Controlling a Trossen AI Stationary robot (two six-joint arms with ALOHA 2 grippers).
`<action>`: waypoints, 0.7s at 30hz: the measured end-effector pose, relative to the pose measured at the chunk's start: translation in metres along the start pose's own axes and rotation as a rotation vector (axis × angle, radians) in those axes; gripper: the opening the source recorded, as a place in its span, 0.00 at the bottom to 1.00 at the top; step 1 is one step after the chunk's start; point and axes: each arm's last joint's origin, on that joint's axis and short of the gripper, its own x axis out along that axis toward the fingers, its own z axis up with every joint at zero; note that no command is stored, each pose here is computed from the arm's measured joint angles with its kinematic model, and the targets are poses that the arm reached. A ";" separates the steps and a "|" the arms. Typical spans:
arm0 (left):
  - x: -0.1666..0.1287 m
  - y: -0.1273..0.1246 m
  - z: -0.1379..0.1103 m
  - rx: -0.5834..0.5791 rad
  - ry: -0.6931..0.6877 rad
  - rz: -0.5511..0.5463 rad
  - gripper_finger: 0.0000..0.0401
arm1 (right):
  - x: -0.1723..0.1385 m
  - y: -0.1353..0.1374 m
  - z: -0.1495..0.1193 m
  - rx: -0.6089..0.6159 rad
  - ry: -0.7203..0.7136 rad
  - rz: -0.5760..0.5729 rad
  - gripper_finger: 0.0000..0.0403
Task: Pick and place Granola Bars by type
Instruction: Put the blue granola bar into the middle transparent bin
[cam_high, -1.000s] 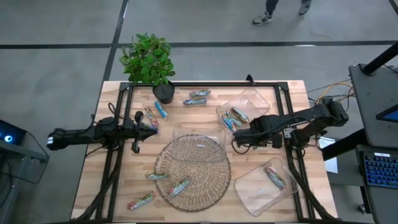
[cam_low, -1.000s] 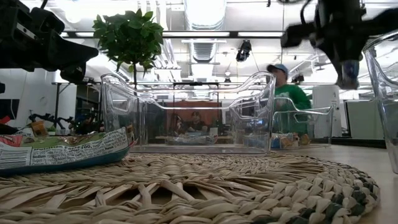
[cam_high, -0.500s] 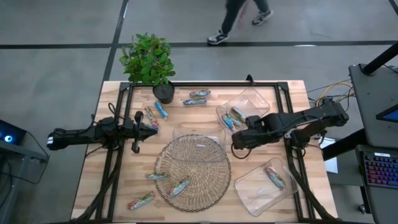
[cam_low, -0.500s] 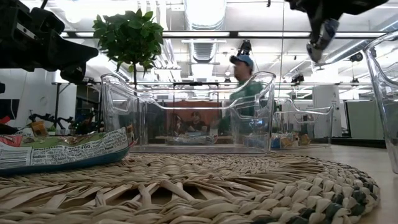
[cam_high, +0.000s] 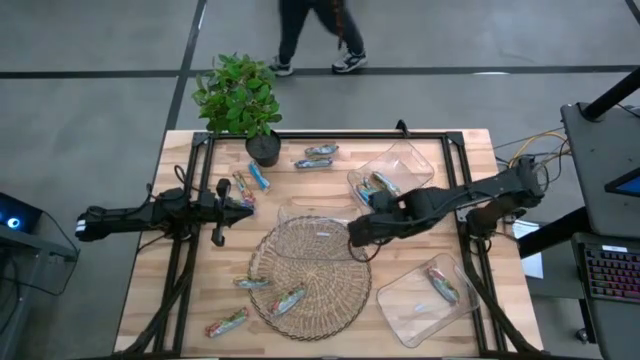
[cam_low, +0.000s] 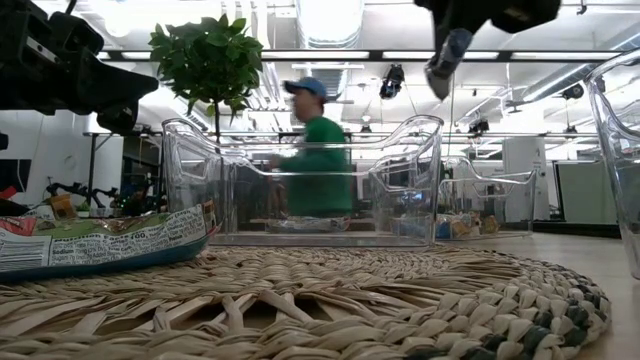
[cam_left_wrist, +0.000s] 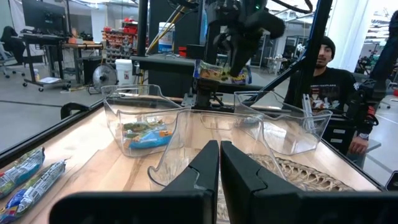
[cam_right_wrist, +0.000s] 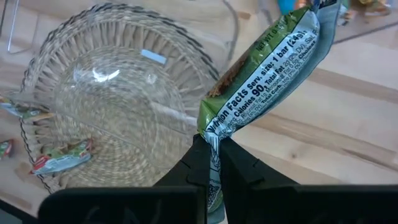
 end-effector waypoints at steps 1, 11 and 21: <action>0.000 0.000 0.000 0.000 0.000 0.000 0.00 | 0.003 0.004 0.000 -0.003 0.000 -0.003 0.03; 0.000 0.000 0.000 0.000 0.000 0.000 0.00 | 0.037 0.054 0.000 -0.045 0.020 -0.030 0.03; 0.000 0.000 0.000 0.000 0.000 0.000 0.00 | 0.077 0.089 0.003 -0.133 0.043 -0.078 0.03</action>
